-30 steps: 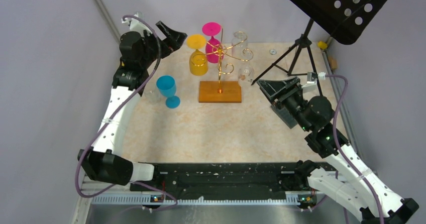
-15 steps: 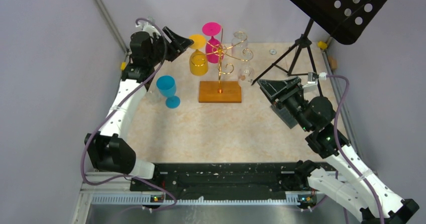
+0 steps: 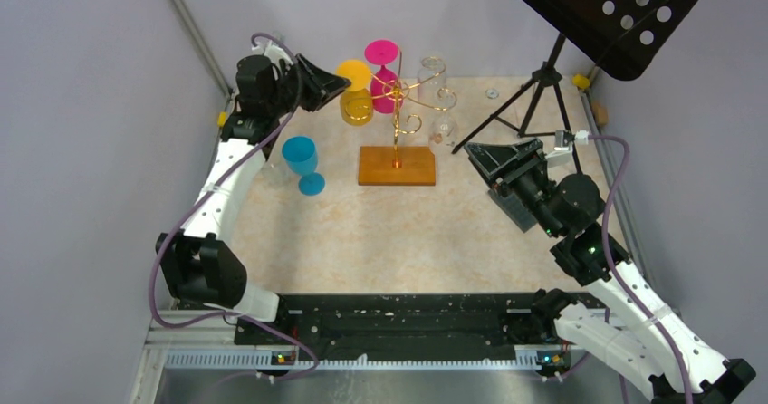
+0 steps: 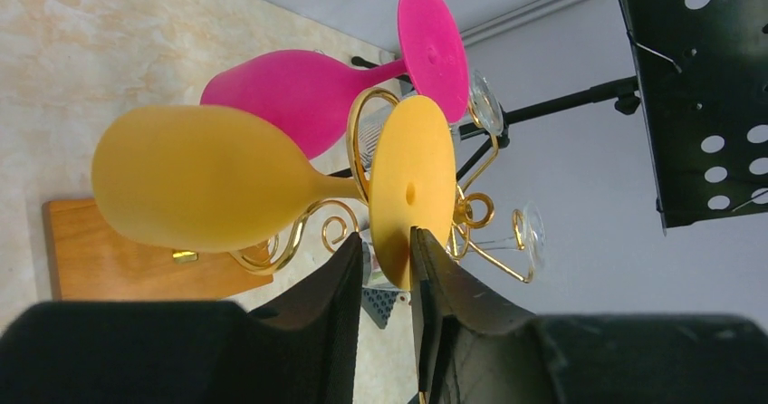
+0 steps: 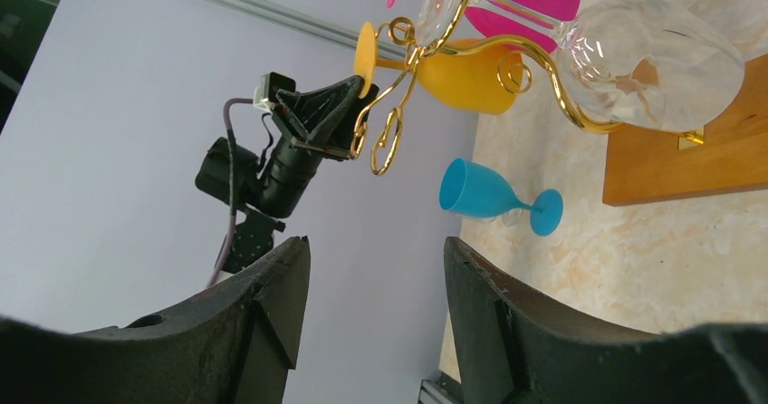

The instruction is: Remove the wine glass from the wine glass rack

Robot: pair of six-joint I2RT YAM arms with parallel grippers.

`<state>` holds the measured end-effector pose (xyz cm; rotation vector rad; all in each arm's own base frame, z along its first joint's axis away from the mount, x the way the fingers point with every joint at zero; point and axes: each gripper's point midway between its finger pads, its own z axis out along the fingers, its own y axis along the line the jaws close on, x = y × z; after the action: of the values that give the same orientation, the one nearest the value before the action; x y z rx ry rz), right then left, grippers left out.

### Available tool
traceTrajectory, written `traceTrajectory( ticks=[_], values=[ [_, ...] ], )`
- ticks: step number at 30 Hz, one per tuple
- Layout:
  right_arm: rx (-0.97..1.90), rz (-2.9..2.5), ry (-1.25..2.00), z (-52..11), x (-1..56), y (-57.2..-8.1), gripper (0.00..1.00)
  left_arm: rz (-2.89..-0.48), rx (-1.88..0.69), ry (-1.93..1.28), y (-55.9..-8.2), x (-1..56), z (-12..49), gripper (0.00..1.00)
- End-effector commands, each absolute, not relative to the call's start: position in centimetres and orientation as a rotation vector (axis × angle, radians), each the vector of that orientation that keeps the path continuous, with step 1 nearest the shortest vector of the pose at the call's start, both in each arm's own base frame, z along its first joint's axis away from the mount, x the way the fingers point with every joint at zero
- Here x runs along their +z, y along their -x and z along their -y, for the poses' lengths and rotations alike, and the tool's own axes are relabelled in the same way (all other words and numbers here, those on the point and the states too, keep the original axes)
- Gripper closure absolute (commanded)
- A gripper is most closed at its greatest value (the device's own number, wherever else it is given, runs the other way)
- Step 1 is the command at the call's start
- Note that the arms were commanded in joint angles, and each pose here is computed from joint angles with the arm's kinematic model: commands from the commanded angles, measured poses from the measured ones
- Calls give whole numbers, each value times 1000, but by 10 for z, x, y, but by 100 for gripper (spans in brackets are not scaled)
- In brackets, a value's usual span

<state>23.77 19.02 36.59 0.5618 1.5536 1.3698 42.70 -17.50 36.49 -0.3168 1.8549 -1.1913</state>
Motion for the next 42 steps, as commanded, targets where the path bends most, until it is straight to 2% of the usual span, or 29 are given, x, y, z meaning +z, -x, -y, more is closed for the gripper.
traceTrajectory(
  ticks=[1,3,9,14,23,37,42],
  values=[
    [1396,-1496,-551,-188,381,-237,43,-1773,-1255,263,-425,396,176,74],
    [1395,-1497,-552,-188,381,-237,43,-1766,-1260,253,-423,399,175,80],
    [1392,-1497,-552,-187,380,-237,43,-1759,-1270,274,-425,400,168,86],
    [1391,-1499,-553,-188,379,-238,43,-1752,-1332,270,-423,403,172,100],
    [1390,-1501,-554,-188,379,-238,43,-1669,-1403,226,-416,429,176,100],
    [1391,-1502,-559,-187,378,-237,43,-1641,-1239,307,-432,427,157,100],
    [1390,-1502,-562,-187,378,-237,43,-1616,-1343,203,-435,437,173,100]
  ],
)
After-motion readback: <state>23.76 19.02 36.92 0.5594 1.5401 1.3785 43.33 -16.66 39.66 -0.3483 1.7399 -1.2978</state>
